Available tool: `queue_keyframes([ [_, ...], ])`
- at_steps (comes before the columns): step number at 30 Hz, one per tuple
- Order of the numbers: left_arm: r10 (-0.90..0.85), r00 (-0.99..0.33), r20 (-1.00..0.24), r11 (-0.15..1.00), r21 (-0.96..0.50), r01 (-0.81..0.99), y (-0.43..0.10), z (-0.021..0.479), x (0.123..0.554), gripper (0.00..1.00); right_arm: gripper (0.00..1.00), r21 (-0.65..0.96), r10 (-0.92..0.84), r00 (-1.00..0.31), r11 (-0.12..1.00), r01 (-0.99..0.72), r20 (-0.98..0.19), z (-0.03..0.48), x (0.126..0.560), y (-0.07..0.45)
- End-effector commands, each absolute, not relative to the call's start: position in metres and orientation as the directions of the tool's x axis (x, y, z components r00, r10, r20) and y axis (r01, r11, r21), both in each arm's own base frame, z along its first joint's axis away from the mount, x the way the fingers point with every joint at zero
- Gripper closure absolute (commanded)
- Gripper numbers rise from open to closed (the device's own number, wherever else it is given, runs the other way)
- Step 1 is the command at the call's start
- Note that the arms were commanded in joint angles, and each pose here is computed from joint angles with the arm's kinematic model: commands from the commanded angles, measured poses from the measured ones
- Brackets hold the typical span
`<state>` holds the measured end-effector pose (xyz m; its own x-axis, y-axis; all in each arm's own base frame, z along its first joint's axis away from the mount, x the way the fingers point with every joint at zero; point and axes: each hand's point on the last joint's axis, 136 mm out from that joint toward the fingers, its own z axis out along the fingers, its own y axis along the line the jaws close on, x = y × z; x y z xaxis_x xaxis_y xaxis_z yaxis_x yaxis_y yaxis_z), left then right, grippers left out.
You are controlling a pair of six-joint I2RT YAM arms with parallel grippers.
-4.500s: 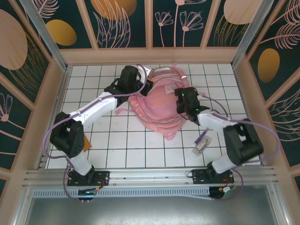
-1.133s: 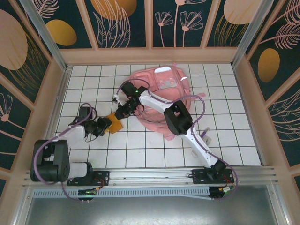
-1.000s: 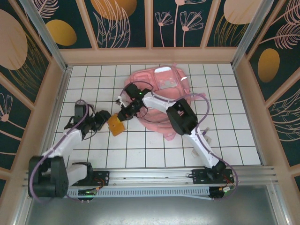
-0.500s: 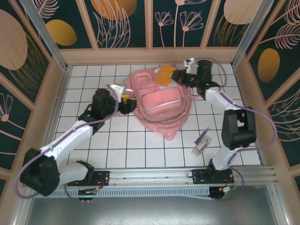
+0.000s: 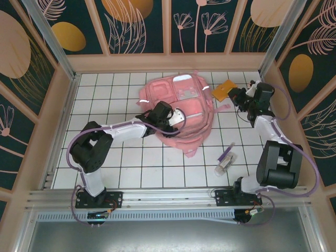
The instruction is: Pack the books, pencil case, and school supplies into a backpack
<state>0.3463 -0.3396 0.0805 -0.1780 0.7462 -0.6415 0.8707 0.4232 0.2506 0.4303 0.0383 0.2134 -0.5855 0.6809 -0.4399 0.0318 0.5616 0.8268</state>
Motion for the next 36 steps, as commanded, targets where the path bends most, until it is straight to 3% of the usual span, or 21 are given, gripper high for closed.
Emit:
queue_keyframes([
  [1, 0.77, -0.091, -0.632, 0.327, 0.267, 0.906, -0.352, 0.084, 0.341, 0.23, 0.98, 0.811, 0.663, -0.583, 0.585, 0.011, -0.47, 0.216, 0.421, 0.037],
  [3, 0.776, -0.102, -0.623, 0.346, 0.285, 0.894, -0.352, 0.081, 0.349, 0.3, 0.98, 0.807, 0.658, -0.585, 0.59, 0.009, -0.474, 0.216, 0.418, 0.037],
  [6, 0.768, -0.104, -0.631, 0.385, 0.327, 0.863, -0.351, 0.088, 0.361, 0.52, 0.98, 0.804, 0.652, -0.59, 0.595, 0.008, -0.476, 0.216, 0.414, 0.038],
  [10, 0.743, -0.007, -0.669, 0.361, 0.392, 0.846, -0.354, 0.115, 0.361, 0.83, 0.98, 0.795, 0.64, -0.601, 0.607, 0.012, -0.479, 0.214, 0.402, 0.04],
  [11, 0.733, 0.009, -0.68, 0.361, 0.4, 0.842, -0.355, 0.122, 0.361, 0.85, 0.98, 0.792, 0.637, -0.604, 0.61, 0.015, -0.479, 0.213, 0.4, 0.04],
  [13, 0.725, 0.054, -0.686, 0.309, 0.395, 0.865, -0.36, 0.126, 0.352, 0.77, 0.98, 0.784, 0.63, -0.61, 0.62, 0.023, -0.481, 0.209, 0.393, 0.04],
  [15, 0.732, 0.073, -0.678, 0.249, 0.366, 0.897, -0.363, 0.118, 0.34, 0.53, 0.98, 0.778, 0.624, -0.615, 0.628, 0.028, -0.482, 0.205, 0.388, 0.04],
  [16, 0.743, 0.076, -0.665, 0.22, 0.35, 0.911, -0.362, 0.11, 0.336, 0.46, 0.98, 0.777, 0.624, -0.616, 0.629, 0.031, -0.481, 0.204, 0.386, 0.04],
  [21, 0.785, 0.056, -0.617, 0.185, 0.32, 0.929, -0.357, 0.085, 0.33, 0.34, 0.98, 0.774, 0.622, -0.611, 0.633, 0.024, -0.49, 0.207, 0.384, 0.038],
  [27, 0.829, -0.044, -0.557, 0.29, 0.362, 0.886, -0.351, 0.067, 0.361, 0.33, 0.98, 0.779, 0.623, -0.615, 0.627, 0.022, -0.483, 0.207, 0.387, 0.039],
  [29, 0.833, -0.093, -0.545, 0.348, 0.385, 0.855, -0.348, 0.065, 0.375, 0.43, 0.98, 0.785, 0.622, -0.622, 0.619, 0.02, -0.475, 0.206, 0.387, 0.04],
  [31, 0.823, -0.128, -0.554, 0.402, 0.409, 0.819, -0.346, 0.075, 0.386, 0.73, 0.98, 0.789, 0.62, -0.63, 0.615, 0.021, -0.467, 0.204, 0.385, 0.042],
  [33, 0.791, -0.125, -0.599, 0.443, 0.418, 0.793, -0.349, 0.1, 0.392, 0.93, 0.98, 0.793, 0.621, -0.645, 0.608, 0.037, -0.446, 0.199, 0.382, 0.044],
  [36, 0.709, -0.098, -0.698, 0.517, 0.42, 0.746, -0.354, 0.156, 0.398, 1.0, 0.98, 0.808, 0.63, -0.662, 0.587, 0.061, -0.407, 0.195, 0.374, 0.047],
])
